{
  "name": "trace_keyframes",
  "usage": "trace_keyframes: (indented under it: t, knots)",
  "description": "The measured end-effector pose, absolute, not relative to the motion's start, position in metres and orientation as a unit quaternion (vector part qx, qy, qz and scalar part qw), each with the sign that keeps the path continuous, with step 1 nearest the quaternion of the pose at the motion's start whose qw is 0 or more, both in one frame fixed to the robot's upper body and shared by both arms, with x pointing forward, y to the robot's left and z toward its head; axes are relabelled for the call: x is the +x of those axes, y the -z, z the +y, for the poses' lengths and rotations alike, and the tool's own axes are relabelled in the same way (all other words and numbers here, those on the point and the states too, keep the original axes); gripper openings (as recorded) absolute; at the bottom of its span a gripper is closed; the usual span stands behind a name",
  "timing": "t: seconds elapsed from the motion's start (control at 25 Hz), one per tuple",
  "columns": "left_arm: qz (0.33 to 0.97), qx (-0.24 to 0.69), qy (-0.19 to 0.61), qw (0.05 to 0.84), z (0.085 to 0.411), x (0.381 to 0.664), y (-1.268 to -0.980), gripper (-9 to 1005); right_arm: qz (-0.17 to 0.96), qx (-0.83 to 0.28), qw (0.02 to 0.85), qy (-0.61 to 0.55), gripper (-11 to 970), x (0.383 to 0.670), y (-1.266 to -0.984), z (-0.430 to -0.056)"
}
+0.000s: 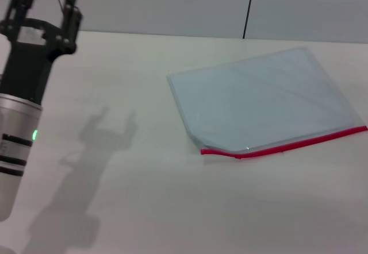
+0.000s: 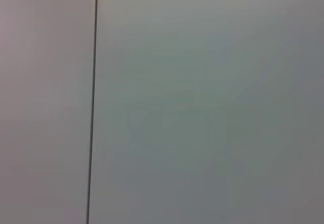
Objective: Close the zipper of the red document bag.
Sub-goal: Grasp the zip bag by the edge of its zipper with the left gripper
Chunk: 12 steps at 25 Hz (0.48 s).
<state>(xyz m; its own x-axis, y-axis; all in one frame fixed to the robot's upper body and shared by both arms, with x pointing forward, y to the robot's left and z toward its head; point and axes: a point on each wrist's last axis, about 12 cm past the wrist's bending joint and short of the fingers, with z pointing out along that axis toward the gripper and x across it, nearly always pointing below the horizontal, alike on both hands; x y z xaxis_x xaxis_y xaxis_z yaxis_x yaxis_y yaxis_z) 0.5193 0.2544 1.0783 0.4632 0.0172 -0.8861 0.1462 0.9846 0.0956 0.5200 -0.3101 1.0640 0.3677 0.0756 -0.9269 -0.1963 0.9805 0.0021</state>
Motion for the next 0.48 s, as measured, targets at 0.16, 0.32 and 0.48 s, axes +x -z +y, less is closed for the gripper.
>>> trace_keyframes:
  t: [0.16, 0.32, 0.48]
  knots:
    - [0.543, 0.126, 0.072, 0.827, 0.242, 0.526, -1.076, 594, 0.558, -0.053, 0.824, -0.081, 883, 0.519, -1.063, -0.312]
    - [0.58, 0.173, 0.117, 0.787, 0.231, 0.537, -1.082, 589, 0.559, -0.053, 0.824, -0.08, 883, 0.518, -1.063, -0.312]
    - [0.595, 0.231, 0.154, 0.755, 0.224, 0.54, -1.092, 583, 0.559, -0.053, 0.824, -0.08, 883, 0.518, -1.063, -0.312]
